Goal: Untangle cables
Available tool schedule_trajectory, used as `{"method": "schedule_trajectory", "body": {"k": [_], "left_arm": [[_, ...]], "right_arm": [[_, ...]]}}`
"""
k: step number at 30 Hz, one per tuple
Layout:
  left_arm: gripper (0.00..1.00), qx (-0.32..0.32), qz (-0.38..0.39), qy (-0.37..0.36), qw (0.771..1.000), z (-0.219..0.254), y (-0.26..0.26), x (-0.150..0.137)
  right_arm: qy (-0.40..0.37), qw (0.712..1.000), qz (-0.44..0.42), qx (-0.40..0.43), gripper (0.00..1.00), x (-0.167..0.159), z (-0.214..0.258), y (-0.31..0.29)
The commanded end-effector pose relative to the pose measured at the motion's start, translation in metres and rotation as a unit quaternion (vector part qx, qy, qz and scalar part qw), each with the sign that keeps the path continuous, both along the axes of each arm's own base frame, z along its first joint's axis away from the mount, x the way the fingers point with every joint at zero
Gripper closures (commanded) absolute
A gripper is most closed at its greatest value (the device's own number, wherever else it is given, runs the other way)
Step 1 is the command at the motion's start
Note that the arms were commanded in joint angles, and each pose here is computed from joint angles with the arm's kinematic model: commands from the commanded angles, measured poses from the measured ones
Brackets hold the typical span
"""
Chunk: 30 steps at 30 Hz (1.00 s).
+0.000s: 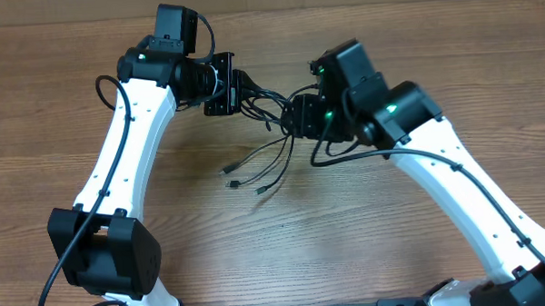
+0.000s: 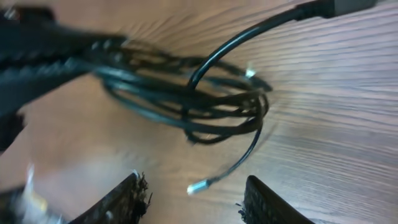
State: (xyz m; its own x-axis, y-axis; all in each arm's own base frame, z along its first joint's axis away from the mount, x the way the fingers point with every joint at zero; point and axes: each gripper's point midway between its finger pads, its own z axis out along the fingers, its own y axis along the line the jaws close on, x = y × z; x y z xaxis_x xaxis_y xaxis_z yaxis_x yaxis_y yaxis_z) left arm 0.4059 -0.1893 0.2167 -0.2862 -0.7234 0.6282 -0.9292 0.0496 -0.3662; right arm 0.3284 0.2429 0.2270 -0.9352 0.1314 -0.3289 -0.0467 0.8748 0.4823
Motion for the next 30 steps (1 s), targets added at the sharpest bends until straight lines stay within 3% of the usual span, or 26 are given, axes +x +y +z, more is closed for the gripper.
{"method": "schedule_trajectory", "body": {"k": [1,8,14,17,18,19,25,30], "left_arm": [[0.96,-0.022,0.014,0.000,1.000,0.021,-0.002,-0.004],[0.96,-0.022,0.012,0.020,0.999,0.018,-0.002,-0.011],[0.96,-0.023,0.010,0.023,0.999,0.018,-0.002,-0.013],[0.96,-0.023,0.008,0.021,0.999,0.018,-0.002,-0.013],[0.96,-0.022,0.007,0.020,1.000,0.018,-0.002,-0.013],[0.96,-0.020,0.006,0.017,1.000,0.018,-0.002,-0.013],[0.96,0.032,0.006,-0.014,0.999,0.008,0.011,-0.005],[0.96,0.074,0.012,-0.033,0.997,0.001,0.022,0.001]], "right_arm": [[-0.020,0.996,-0.077,-0.033,0.51,0.018,-0.008,0.002],[0.023,0.993,-0.098,-0.059,0.59,0.029,-0.056,0.015],[0.009,0.994,-0.100,-0.047,0.69,0.044,-0.063,0.025],[0.003,0.994,-0.101,-0.042,0.79,0.047,-0.061,0.027],[0.004,0.994,-0.101,-0.044,0.91,0.046,-0.062,0.026],[0.010,0.994,-0.100,-0.047,0.96,0.044,-0.063,0.025],[0.053,0.991,-0.090,-0.082,0.96,0.015,-0.065,0.007],[0.050,0.993,-0.042,-0.103,0.96,-0.018,-0.037,-0.013]]}}
